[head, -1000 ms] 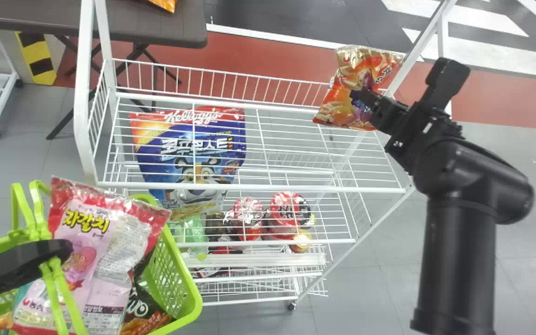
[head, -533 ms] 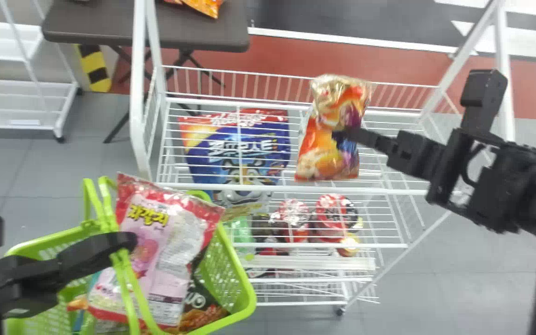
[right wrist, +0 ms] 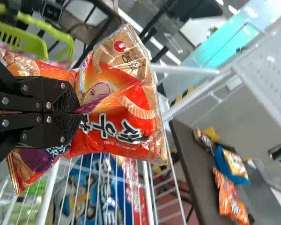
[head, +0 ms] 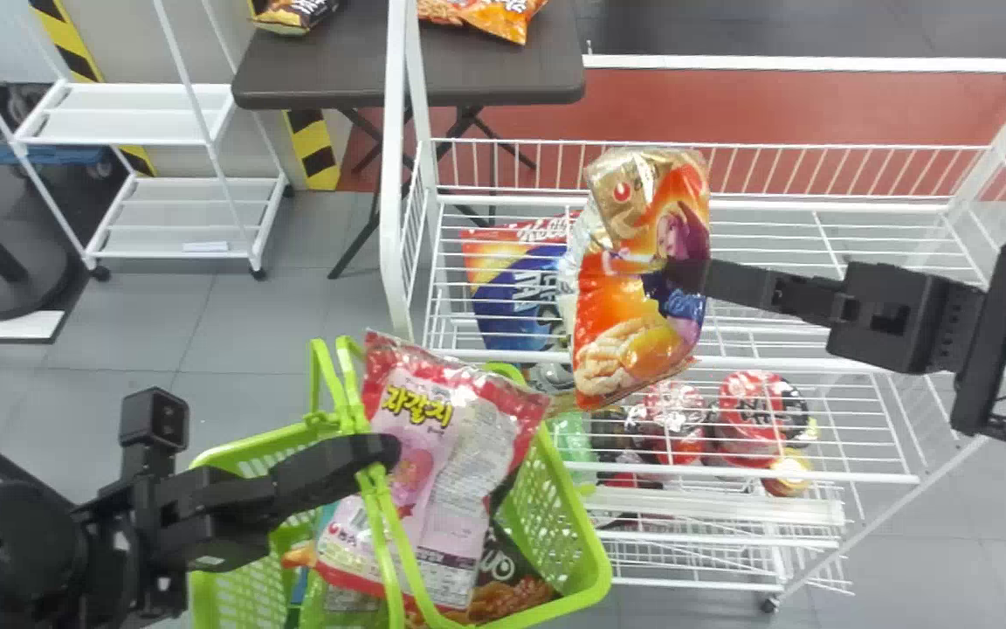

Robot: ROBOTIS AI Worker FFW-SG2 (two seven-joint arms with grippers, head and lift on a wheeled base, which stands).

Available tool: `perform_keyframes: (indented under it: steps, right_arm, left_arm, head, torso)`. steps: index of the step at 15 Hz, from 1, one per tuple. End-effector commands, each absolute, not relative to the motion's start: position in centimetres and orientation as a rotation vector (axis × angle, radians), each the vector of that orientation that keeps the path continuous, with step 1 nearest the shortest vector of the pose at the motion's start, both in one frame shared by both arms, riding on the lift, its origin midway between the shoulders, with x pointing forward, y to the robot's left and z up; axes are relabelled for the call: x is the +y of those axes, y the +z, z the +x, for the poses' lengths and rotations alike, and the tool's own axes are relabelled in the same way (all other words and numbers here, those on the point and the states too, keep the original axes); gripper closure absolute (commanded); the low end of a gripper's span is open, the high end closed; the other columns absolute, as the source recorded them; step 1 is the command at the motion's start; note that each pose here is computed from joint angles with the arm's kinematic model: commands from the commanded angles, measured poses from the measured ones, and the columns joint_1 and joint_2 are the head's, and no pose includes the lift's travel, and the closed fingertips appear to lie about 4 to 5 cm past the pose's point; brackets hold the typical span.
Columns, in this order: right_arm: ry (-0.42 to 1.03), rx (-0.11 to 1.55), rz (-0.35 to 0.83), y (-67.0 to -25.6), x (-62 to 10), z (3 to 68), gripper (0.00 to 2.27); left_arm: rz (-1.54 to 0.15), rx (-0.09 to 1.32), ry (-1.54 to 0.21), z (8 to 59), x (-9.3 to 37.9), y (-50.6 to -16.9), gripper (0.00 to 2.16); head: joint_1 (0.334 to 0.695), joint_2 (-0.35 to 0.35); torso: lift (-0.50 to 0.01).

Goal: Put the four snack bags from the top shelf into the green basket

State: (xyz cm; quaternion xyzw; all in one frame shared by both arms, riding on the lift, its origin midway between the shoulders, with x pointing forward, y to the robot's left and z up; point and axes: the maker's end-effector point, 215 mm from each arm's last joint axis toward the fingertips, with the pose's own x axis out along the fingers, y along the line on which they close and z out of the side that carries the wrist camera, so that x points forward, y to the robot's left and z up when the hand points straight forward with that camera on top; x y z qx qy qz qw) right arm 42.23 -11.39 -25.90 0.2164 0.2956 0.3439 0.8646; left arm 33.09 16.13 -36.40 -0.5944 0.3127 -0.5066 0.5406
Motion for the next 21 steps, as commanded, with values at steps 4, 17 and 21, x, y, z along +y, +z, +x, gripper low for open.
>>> perform_keyframes:
  steps: [4, 17, 21]
  right_arm:
    - [0.808, 0.680, 0.425, -27.2, -6.8, 40.9, 2.26]
    - [0.952, 1.159, 0.449, -42.2, 4.3, 34.6, 2.26]
    - [0.987, 1.264, 0.432, -44.6, 7.5, 33.5, 2.26]
  left_arm:
    - [-1.383, 0.736, -1.280, 35.2, 14.3, -34.5, 2.15]
    - [-1.437, 0.721, -1.335, 35.7, 13.4, -32.7, 2.15]
    - [-1.480, 0.742, -1.346, 35.0, 13.3, -32.3, 2.15]
  head:
    - [0.695, 0.097]
    - [0.695, 0.238]
    - [0.695, 0.301]
  torso:
    - [0.000]
    - [0.000]
    - [0.000]
